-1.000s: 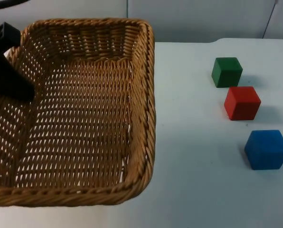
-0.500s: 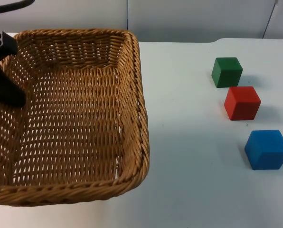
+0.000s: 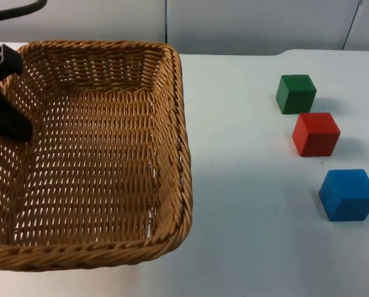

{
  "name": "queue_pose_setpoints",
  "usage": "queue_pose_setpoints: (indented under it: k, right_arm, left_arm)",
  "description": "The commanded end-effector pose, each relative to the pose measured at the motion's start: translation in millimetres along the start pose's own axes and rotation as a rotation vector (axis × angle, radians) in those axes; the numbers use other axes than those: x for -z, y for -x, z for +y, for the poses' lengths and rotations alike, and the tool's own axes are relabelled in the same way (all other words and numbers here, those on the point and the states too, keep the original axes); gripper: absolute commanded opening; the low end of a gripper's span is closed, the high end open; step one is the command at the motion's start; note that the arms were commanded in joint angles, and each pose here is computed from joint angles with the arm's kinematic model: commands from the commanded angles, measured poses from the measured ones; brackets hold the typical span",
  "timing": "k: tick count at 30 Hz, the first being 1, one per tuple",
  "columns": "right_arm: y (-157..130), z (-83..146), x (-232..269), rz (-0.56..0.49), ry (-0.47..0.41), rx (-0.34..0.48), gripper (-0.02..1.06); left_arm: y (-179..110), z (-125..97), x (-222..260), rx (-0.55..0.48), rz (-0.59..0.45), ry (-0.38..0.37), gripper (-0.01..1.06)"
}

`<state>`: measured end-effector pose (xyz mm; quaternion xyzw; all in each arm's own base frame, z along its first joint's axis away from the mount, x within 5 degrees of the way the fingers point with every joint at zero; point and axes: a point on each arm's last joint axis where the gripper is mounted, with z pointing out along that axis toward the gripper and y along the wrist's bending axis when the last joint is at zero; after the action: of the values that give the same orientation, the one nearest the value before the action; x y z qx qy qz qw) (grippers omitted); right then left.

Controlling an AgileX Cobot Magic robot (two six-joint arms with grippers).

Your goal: Pick up the basket with the left hand and place the blue cube into the basket with the right hand.

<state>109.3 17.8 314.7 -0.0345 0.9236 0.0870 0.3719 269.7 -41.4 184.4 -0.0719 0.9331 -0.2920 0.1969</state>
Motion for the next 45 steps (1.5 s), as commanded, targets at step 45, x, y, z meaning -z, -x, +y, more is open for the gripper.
queue_pose_setpoints:
  k: [45]
  right_arm:
    - [10,28,-264,0.373,-0.145,-0.147,1.02]
  left_arm:
    - [-2,2,1,-0.025,0.016,0.017,0.0]
